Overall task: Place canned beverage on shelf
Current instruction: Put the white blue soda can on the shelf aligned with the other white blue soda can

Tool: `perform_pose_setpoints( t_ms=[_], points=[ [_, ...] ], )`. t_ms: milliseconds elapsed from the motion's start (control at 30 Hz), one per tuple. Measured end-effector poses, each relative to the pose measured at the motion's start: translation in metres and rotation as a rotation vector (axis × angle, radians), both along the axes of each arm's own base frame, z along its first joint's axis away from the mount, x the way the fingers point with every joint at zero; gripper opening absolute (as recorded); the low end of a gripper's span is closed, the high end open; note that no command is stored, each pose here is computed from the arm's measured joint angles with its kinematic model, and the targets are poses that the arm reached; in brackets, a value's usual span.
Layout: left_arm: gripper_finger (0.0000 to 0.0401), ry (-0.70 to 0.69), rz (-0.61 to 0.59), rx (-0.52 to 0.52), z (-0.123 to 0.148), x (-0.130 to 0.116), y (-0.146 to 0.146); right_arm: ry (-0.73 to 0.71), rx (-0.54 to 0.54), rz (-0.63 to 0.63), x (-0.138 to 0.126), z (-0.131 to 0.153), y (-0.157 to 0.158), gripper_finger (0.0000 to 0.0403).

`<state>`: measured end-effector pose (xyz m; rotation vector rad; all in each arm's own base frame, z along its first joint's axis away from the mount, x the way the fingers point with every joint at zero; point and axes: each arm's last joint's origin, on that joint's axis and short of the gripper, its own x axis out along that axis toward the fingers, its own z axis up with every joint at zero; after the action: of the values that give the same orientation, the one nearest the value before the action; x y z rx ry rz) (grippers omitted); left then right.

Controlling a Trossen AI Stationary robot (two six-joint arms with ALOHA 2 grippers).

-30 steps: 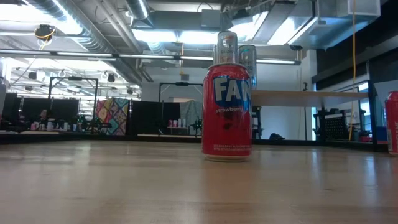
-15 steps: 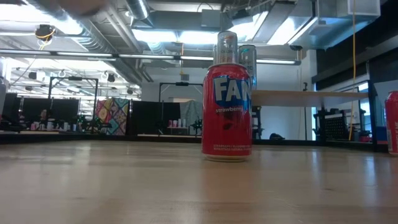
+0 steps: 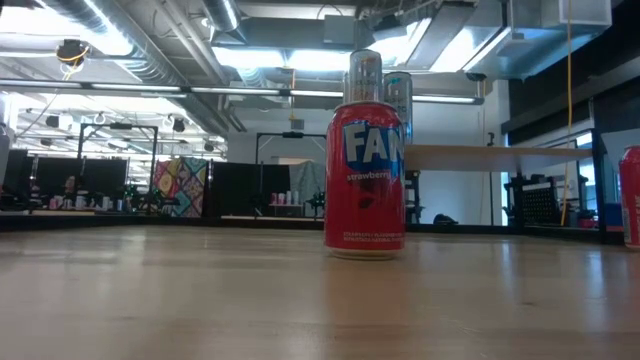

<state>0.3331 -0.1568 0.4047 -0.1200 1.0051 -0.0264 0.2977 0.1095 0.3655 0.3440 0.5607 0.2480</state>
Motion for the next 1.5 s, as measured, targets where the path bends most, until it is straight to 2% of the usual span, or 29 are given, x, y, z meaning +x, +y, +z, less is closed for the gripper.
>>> perform_pose_setpoints(
  t_ms=[267,467,833,967,1100,1267,1500],
  points=[
    [0.0229,-0.022,-0.104,0.09,0.001,0.019,0.002,0.023,0.025,0.054,0.016,-0.015,0.008,0.0317],
    [0.0229,-0.044,-0.128,0.166,0.001,0.021,0.005,0.035,0.041,0.091,0.027,-0.025,0.013,0.0317],
    [0.0229,-0.086,-0.202,0.233,0.003,0.023,0.004,0.045,0.051,0.114,0.04,-0.038,0.019,0.0316],
    [0.0229,-0.088,-0.215,0.242,0.003,0.023,0.004,0.041,0.045,0.109,0.04,-0.038,0.018,0.0285],
    [0.0269,-0.089,-0.218,0.236,0.003,0.023,0.003,0.041,0.044,0.107,0.04,-0.038,0.018,0.0218],
    [0.0328,-0.098,-0.209,0.228,0.005,0.019,-0.002,0.056,0.013,0.109,0.034,-0.037,0.017,0.0215],
    [0.0349,-0.069,-0.09,0.166,0.011,0.001,-0.01,0.069,-0.06,0.069,0.002,-0.013,0.003,0.0215]
  ],
)
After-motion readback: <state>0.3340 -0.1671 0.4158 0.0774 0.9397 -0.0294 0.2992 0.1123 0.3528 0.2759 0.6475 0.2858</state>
